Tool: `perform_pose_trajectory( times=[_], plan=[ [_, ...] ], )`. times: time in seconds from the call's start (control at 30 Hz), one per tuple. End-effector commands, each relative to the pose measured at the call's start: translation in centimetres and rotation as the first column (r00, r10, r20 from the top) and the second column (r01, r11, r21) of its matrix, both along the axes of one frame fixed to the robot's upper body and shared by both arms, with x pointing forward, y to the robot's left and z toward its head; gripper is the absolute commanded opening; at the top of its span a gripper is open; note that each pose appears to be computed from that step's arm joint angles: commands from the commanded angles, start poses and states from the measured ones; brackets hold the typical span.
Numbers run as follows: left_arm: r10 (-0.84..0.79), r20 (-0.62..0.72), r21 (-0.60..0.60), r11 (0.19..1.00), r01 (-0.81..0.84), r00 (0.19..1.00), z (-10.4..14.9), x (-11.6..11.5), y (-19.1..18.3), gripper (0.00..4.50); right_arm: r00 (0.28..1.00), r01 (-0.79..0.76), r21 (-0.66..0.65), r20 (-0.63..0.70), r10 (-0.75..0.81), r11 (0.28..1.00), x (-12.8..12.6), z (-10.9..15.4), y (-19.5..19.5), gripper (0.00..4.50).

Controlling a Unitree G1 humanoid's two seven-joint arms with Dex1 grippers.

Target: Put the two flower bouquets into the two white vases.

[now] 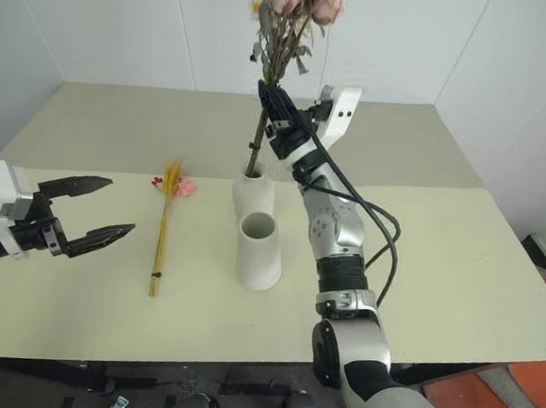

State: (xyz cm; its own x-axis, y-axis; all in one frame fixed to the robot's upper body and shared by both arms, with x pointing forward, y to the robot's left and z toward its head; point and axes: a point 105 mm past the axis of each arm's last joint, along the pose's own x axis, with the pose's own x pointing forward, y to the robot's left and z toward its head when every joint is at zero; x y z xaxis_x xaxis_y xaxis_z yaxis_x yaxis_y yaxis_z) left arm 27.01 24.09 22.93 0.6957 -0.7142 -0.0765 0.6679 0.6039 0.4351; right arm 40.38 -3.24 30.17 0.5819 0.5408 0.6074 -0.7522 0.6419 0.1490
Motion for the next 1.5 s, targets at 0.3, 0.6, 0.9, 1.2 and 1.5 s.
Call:
perform_pose_trajectory(
  times=[0.3, 0.6, 0.9, 1.2, 1.5],
  plan=[
    [0.000, 0.091, -0.002, 1.000, 0.000, 0.996, 1.8, -1.0, -0.1, 4.50, 0.998, 0.022, -0.018, 0.060, -0.021, 1.000, 0.0, -0.1, 0.4, 0.21],
    [0.002, 0.099, -0.005, 1.000, -0.001, 0.995, 1.9, -1.0, 0.0, 4.50, 0.997, 0.020, -0.048, 0.079, -0.017, 0.999, -0.2, -1.1, 0.7, 0.21],
    [-0.004, 0.100, -0.004, 1.000, 0.004, 0.995, 1.8, -0.8, 0.0, 4.50, 0.994, 0.015, -0.065, 0.108, -0.007, 0.998, -0.7, -1.4, 0.8, 0.21],
    [-0.004, 0.100, -0.003, 1.000, 0.004, 0.995, 1.7, -0.6, 0.0, 4.50, 0.990, 0.003, -0.079, 0.137, 0.008, 0.997, -1.0, -1.4, 0.6, 2.97],
    [-0.008, 0.106, -0.005, 1.000, 0.009, 0.994, 1.7, -0.6, 0.0, 4.50, 0.982, -0.070, -0.113, 0.168, 0.088, 0.991, -2.5, -1.9, 0.5, 4.49]
  ],
)
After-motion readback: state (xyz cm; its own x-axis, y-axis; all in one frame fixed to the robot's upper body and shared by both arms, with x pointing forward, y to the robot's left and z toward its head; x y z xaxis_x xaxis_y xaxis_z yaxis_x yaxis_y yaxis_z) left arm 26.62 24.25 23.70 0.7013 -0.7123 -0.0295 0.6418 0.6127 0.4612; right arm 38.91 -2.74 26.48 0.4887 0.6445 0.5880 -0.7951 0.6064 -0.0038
